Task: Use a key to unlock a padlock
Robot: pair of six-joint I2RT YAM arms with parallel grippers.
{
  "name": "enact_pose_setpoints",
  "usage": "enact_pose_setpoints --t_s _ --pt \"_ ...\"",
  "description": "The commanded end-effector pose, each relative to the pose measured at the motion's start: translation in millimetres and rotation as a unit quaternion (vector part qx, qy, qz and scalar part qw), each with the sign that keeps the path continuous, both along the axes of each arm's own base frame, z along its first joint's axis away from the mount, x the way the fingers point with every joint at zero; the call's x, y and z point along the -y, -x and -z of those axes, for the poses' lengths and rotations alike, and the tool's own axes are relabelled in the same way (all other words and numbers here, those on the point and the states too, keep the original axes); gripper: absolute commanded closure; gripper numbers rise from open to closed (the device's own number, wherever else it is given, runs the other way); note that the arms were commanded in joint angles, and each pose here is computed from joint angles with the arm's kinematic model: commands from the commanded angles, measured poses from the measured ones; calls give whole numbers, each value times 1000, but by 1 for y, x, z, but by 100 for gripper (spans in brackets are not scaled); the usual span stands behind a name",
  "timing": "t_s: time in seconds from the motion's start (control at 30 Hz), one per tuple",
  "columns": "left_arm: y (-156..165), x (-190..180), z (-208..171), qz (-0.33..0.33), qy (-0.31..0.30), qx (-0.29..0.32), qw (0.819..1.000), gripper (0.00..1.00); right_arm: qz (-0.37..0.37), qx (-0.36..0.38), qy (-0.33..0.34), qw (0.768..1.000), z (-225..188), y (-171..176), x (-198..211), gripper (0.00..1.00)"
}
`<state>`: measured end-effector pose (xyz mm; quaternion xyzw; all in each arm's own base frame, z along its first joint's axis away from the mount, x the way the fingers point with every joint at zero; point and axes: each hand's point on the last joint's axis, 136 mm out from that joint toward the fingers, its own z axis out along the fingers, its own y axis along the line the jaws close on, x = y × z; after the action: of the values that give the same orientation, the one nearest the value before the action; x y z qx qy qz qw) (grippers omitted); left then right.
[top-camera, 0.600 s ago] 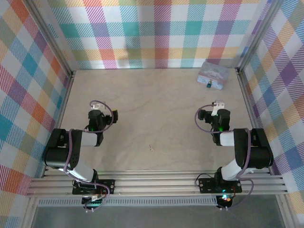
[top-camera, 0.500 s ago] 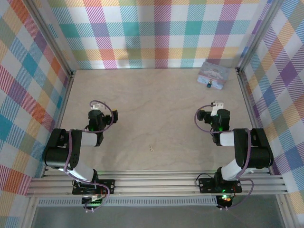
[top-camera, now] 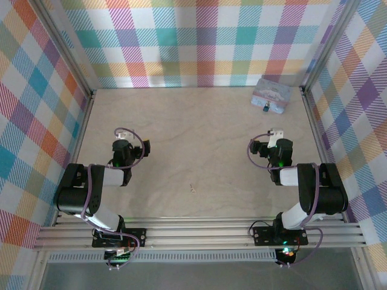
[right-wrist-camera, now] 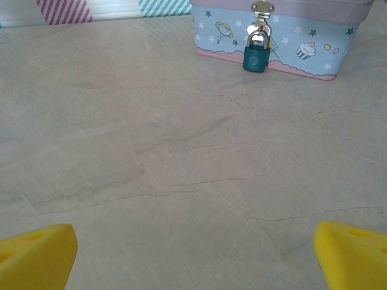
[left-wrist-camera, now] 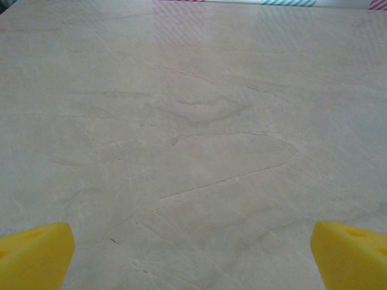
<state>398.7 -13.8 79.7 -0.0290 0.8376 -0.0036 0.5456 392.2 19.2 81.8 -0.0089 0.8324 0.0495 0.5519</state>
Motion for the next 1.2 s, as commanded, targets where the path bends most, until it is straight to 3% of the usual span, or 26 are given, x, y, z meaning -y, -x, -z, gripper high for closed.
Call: enact_pose_setpoints --t_s 0.0,0.77,0.97,1.17 --pt "0 -1 1 -1 7 -3 1000 0 -14 14 2 1000 -10 -5 -5 0" --pt "-1 -1 -3 -2 7 0 1000 0 -14 16 1 1000 -12 -4 -5 0" --pt "-3 -16 -27 -59 20 -65 996 0 -24 -17 -10 1000 -52 0 -10 0" --pt "-3 3 -49 -47 104 -90 989 0 30 -87 -67 993 -89 -7 -3 0"
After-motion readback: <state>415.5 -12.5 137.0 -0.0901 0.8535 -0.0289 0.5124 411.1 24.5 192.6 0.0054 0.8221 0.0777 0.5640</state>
